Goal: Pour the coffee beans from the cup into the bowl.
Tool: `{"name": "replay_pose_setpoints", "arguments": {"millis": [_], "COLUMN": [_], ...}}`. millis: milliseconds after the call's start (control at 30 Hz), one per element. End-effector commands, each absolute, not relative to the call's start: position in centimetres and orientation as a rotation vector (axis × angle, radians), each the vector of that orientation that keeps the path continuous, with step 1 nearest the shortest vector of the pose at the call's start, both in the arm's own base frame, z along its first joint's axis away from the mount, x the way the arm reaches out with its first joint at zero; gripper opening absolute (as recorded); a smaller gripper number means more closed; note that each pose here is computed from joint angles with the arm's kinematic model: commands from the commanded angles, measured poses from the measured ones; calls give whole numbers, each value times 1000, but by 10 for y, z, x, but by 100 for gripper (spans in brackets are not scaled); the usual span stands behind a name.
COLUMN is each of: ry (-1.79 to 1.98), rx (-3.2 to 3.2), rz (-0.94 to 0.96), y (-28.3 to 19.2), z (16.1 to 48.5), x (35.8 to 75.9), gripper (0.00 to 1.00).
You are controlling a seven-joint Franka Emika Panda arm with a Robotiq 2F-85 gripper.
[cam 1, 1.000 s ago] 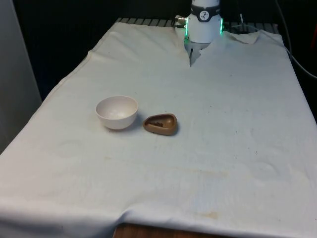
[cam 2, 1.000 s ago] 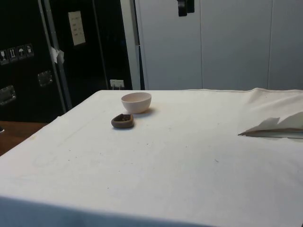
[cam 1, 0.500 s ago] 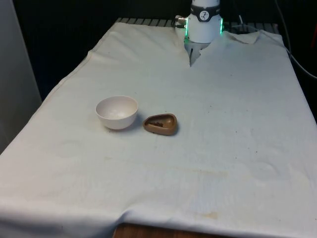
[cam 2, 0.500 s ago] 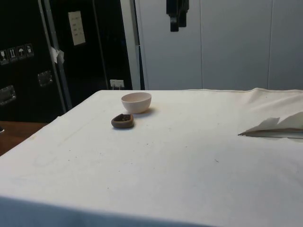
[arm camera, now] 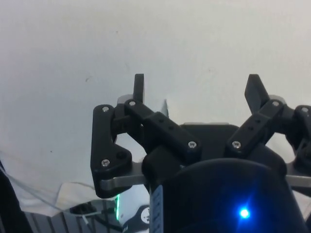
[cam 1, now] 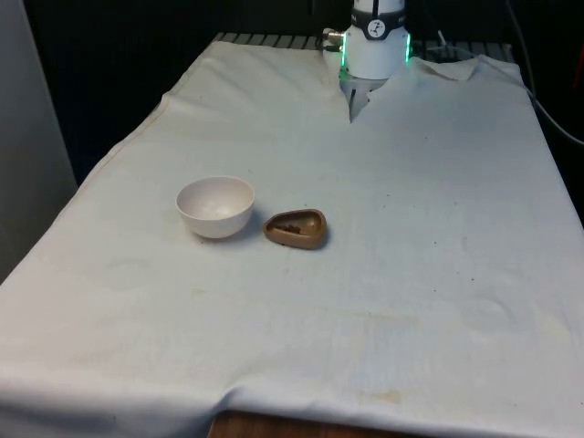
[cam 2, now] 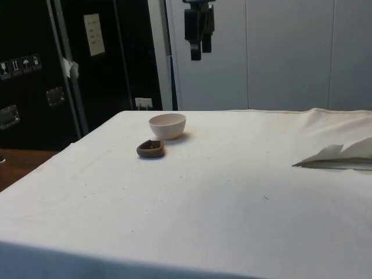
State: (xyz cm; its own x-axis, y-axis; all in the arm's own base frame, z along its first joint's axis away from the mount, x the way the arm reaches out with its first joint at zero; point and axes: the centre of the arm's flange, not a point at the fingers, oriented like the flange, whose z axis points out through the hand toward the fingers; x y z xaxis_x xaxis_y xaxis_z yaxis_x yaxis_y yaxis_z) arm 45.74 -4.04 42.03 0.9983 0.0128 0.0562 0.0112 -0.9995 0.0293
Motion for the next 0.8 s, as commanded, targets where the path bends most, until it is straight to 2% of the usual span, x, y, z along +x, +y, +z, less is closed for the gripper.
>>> {"name": "replay_pose_setpoints", "arguments": {"millis": [0,233,767], "ry": [16,32,44], "rx": [3113,3108,3114], "rz": [90,88,87], "y": [-35,-27,-17], "z": [415,400,345], "x": [462,474,537], "gripper": [100,100,100]}}
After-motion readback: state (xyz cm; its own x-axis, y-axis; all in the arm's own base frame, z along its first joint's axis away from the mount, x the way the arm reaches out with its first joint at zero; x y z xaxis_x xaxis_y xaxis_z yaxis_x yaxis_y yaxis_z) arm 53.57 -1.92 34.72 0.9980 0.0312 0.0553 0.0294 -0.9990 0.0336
